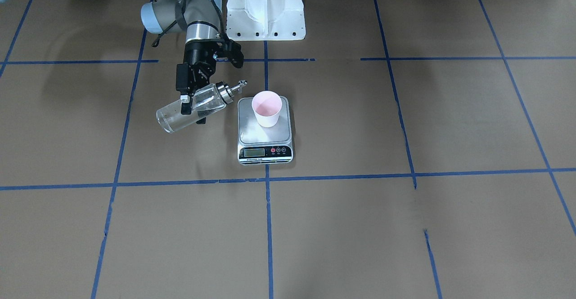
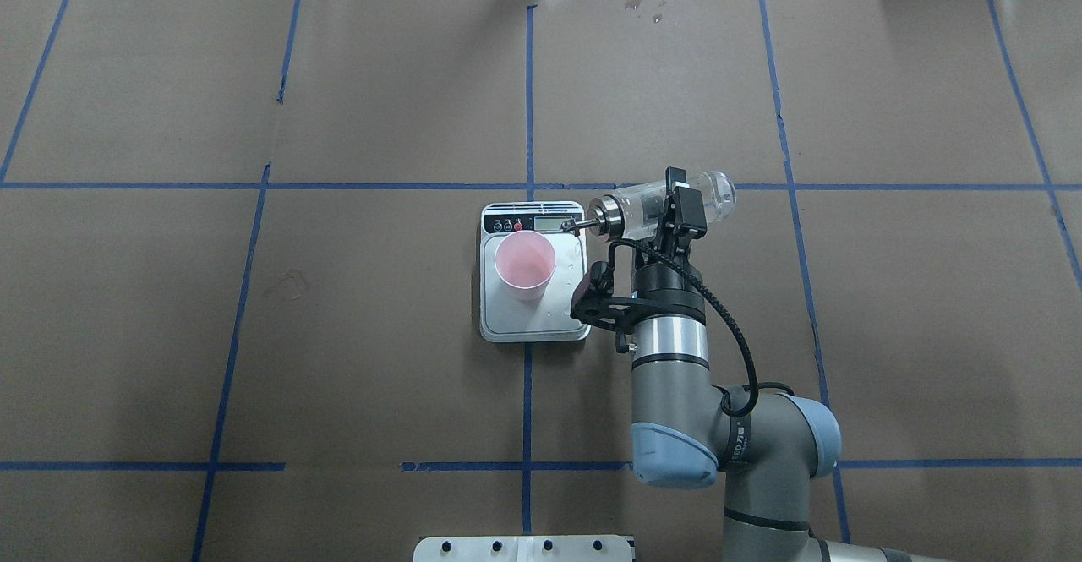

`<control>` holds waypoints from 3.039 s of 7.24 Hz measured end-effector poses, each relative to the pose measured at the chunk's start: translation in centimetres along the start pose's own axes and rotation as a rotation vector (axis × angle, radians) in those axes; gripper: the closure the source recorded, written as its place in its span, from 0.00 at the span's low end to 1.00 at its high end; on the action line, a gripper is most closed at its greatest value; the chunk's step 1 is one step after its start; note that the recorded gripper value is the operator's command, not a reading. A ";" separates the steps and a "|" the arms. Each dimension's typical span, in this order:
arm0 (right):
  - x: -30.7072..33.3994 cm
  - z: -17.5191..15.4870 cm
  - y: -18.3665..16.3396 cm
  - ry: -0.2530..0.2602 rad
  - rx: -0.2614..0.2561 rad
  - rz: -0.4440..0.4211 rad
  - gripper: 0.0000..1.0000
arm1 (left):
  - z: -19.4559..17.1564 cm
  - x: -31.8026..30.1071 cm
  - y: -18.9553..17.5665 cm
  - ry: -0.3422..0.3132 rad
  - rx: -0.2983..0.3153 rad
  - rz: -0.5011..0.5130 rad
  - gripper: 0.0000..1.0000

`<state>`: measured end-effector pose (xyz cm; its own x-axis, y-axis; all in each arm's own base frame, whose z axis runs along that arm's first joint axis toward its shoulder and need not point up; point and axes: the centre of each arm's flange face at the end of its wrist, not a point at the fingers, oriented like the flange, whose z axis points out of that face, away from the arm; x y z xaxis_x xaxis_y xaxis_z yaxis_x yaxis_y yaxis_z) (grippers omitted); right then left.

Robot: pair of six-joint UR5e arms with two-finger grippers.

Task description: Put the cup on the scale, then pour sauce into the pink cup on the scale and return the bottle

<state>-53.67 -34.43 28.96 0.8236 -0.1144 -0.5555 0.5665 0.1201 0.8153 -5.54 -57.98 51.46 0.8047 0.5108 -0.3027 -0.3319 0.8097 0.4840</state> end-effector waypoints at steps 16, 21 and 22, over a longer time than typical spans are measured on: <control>-0.2 0.7 -1.4 0.189 -0.039 -0.320 1.00 | 1.0 -0.8 -1.0 0.001 0.021 0.004 0.00; 0.2 0.4 -1.3 0.233 -0.038 -0.318 1.00 | 1.0 -0.8 -1.0 0.001 0.022 0.005 0.00; 0.2 0.3 -1.4 0.233 -0.036 -0.314 1.00 | 1.0 -0.8 -1.0 0.001 0.022 0.005 0.00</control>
<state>-54.29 -34.90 27.77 0.5920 0.0750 -0.8024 0.7888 0.1501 0.5960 -5.38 -59.50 52.04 0.8026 0.5150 -0.3010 -0.3252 0.8007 0.5031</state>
